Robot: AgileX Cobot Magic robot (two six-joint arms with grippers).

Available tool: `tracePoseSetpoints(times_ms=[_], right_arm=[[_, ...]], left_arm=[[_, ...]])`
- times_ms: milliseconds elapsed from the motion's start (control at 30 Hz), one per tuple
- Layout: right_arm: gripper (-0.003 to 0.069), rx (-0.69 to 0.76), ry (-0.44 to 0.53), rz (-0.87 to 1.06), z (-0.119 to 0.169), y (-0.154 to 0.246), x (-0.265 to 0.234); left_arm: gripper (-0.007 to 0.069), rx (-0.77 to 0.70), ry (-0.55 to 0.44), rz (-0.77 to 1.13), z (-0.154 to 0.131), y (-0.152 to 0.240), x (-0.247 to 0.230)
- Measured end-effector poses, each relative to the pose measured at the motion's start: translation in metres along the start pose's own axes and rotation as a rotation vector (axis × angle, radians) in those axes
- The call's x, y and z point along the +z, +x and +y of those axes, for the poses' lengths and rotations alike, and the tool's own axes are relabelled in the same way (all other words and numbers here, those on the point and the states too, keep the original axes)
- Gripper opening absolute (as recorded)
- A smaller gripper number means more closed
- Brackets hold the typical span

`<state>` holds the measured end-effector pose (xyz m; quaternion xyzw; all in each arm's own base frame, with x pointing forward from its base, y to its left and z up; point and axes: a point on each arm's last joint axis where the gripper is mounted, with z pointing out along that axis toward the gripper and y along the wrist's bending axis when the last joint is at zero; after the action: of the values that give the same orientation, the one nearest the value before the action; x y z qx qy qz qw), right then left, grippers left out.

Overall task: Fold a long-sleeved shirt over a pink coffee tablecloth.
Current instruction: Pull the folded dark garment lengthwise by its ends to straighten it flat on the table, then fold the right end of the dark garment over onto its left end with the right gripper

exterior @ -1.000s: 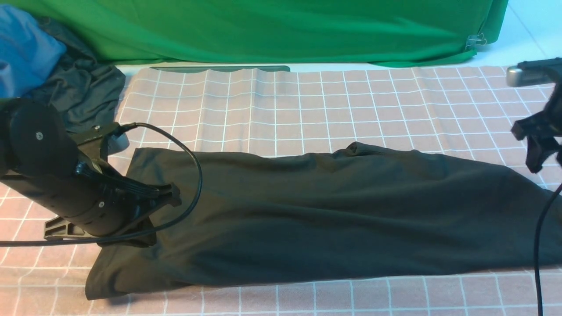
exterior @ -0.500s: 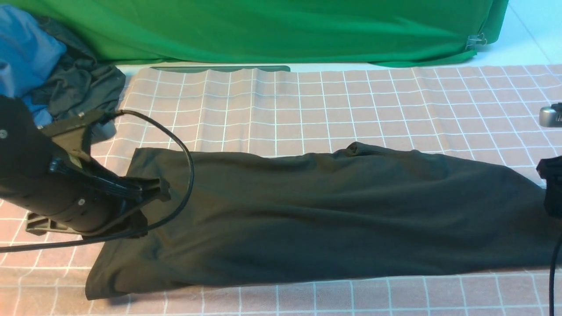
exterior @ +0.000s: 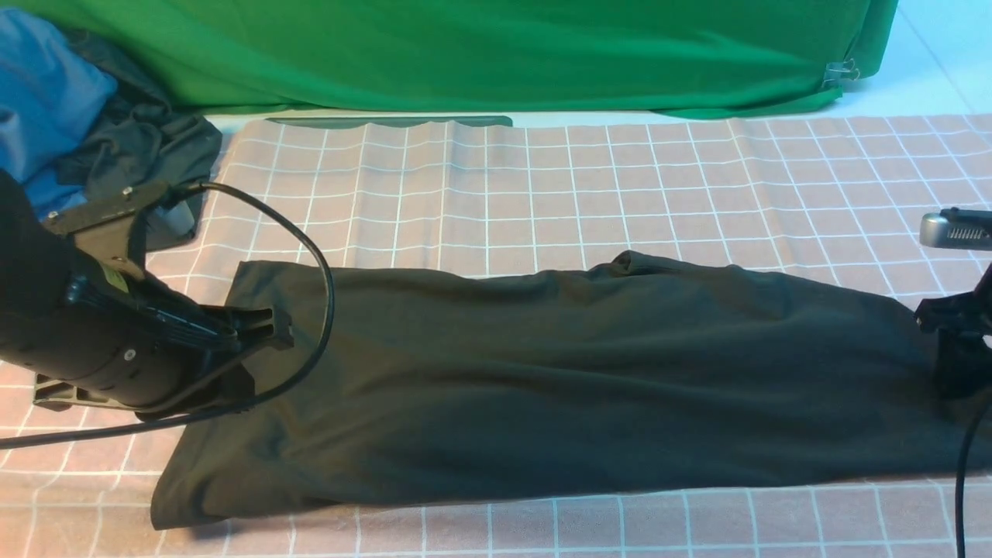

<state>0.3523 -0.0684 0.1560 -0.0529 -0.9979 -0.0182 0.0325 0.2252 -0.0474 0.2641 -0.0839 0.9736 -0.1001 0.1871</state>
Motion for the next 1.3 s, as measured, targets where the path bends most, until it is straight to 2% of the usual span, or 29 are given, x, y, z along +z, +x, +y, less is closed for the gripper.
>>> tracePoseSetpoints(times_ms=[33, 100, 167, 333, 500, 633, 700, 767, 867, 1000, 1167, 1200, 1233, 1300], right_arm=[[0.0322, -0.011, -0.001, 0.003, 0.0, 0.0, 0.001], [0.0176, -0.045, -0.003, 0.021, 0.0, 0.001, 0.002], [0.0111, -0.062, -0.001, 0.029, 0.0, 0.001, 0.002], [0.0103, -0.083, 0.031, 0.041, -0.003, 0.004, -0.002], [0.0103, -0.066, 0.095, -0.012, -0.006, 0.008, -0.034], [0.0103, -0.058, 0.121, -0.126, -0.006, 0.014, -0.088], [0.0103, -0.03, 0.106, -0.232, -0.002, 0.018, -0.123], [0.0103, -0.022, 0.087, -0.272, 0.001, 0.02, -0.135], [0.0103, -0.031, 0.002, -0.392, 0.02, 0.028, -0.171], [0.0103, -0.08, -0.06, -0.459, 0.051, 0.033, -0.192], [0.0103, -0.208, -0.213, -0.497, 0.122, 0.042, -0.207], [0.0103, -0.213, -0.219, -0.5, 0.124, 0.042, -0.208], [0.0103, -0.254, -0.268, -0.516, 0.148, 0.046, -0.21], [0.0103, -0.285, -0.326, -0.543, 0.172, 0.05, -0.212]], left_arm=[[0.0014, 0.0, 0.0, 0.0, 0.0, 0.0, 0.0], [0.0014, 0.002, -0.001, 0.002, 0.0, 0.0, 0.0], [0.0014, 0.002, -0.001, 0.003, 0.0, 0.0, 0.0], [0.0014, -0.003, 0.003, 0.011, 0.0, 0.001, 0.0], [0.0014, -0.001, 0.004, 0.013, 0.0, 0.003, -0.005], [0.0014, 0.013, 0.013, -0.039, 0.001, 0.007, -0.019], [0.0014, 0.024, 0.023, -0.093, 0.001, 0.009, -0.032], [0.0014, 0.027, 0.029, -0.113, 0.001, 0.011, -0.038], [0.0014, 0.026, 0.044, -0.154, 0.002, 0.014, -0.049], [0.0014, 0.02, 0.049, -0.164, 0.002, 0.015, -0.052], [0.0014, 0.011, 0.059, -0.155, 0.001, 0.016, -0.051], [0.0014, 0.011, 0.059, -0.154, 0.001, 0.016, -0.051], [0.0014, 0.006, 0.065, -0.15, 0.0, 0.017, -0.051], [0.0014, 0.003, 0.069, -0.146, 0.0, 0.017, -0.051]])
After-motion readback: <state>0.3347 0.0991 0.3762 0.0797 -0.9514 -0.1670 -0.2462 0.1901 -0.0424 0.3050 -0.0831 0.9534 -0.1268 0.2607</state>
